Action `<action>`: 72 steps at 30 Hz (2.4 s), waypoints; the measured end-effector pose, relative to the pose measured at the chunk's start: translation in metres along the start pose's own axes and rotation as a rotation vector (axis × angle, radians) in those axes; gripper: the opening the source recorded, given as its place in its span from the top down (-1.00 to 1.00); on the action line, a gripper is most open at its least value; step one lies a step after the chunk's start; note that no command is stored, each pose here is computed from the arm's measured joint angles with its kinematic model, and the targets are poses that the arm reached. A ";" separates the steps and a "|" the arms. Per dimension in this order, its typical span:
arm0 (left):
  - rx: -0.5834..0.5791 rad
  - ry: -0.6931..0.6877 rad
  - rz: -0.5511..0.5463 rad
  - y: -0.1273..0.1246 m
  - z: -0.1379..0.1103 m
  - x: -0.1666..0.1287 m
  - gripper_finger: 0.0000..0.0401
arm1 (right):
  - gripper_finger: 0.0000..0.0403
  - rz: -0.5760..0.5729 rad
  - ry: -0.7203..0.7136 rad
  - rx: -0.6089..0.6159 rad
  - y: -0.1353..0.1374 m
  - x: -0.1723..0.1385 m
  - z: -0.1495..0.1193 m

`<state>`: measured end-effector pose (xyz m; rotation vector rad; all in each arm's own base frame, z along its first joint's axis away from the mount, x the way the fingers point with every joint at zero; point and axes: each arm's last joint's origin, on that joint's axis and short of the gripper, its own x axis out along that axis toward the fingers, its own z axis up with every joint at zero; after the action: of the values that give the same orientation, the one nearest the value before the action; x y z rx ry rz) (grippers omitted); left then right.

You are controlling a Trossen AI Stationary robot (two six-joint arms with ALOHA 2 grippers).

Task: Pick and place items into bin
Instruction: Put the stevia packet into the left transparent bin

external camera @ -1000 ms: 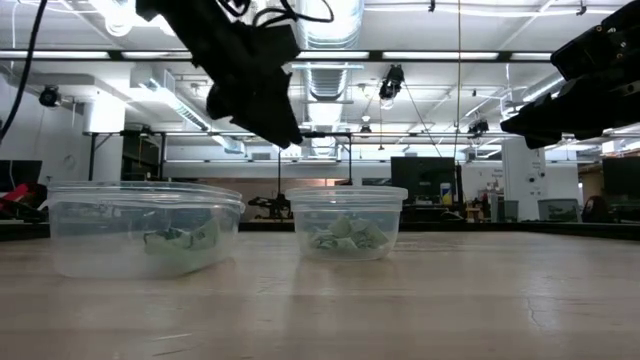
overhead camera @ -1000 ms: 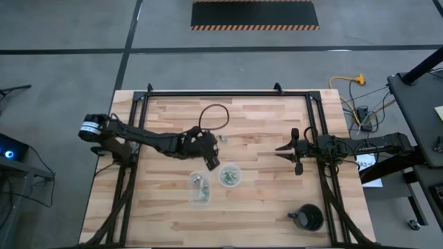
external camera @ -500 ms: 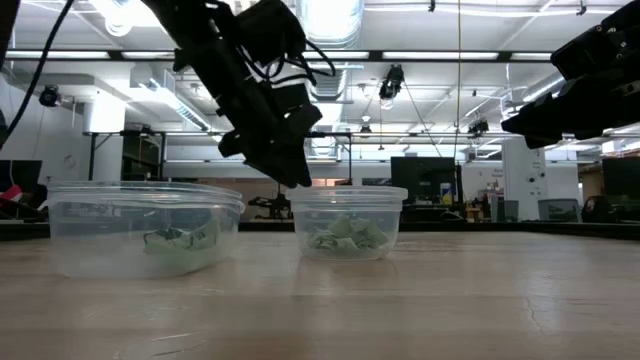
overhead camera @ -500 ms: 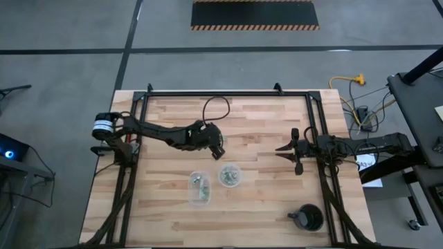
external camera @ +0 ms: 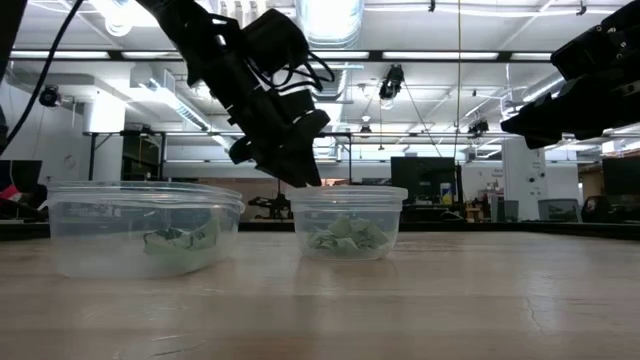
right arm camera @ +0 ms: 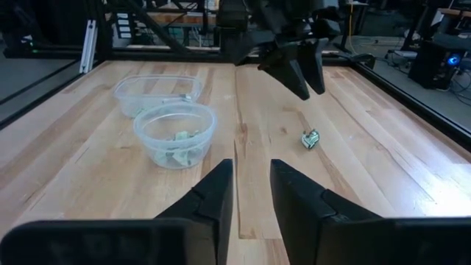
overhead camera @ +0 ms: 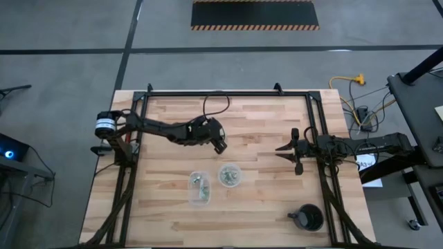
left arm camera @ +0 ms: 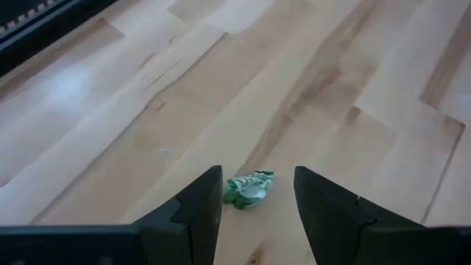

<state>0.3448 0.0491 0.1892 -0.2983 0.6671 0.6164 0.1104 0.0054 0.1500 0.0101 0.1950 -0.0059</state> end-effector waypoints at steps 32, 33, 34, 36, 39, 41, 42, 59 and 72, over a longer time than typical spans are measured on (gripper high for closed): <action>0.018 0.103 -0.077 -0.001 -0.009 0.033 0.24 | 0.62 -0.002 -0.002 0.001 0.000 0.000 0.000; 0.024 0.125 -0.068 -0.001 -0.013 0.038 0.24 | 0.63 -0.002 -0.001 0.000 0.000 0.000 0.000; 0.027 0.137 -0.061 -0.001 -0.014 0.043 0.24 | 0.64 -0.003 -0.001 0.000 0.000 0.000 0.000; 0.028 0.139 -0.058 -0.002 -0.013 0.050 0.24 | 0.65 -0.001 0.000 0.001 0.000 0.000 0.000; 0.024 0.134 -0.056 -0.003 -0.010 0.053 0.24 | 0.66 -0.002 0.000 0.000 0.000 0.000 0.000; 0.021 0.131 -0.057 -0.003 -0.009 0.054 0.24 | 0.66 -0.003 0.000 0.001 0.000 0.000 0.000; 0.021 0.135 -0.055 -0.002 -0.010 0.054 0.24 | 0.65 -0.002 0.000 0.000 0.000 0.000 0.000; 0.010 0.177 -0.008 0.008 -0.017 0.067 0.24 | 0.61 -0.002 -0.001 0.000 0.000 0.000 0.000; -0.012 0.158 0.016 0.010 -0.014 0.068 0.92 | 0.64 -0.001 -0.001 0.000 0.000 0.000 0.000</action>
<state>0.3737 0.0800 0.1336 -0.3559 0.8182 0.6165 0.1104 0.0054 0.1501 0.0098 0.1938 -0.0072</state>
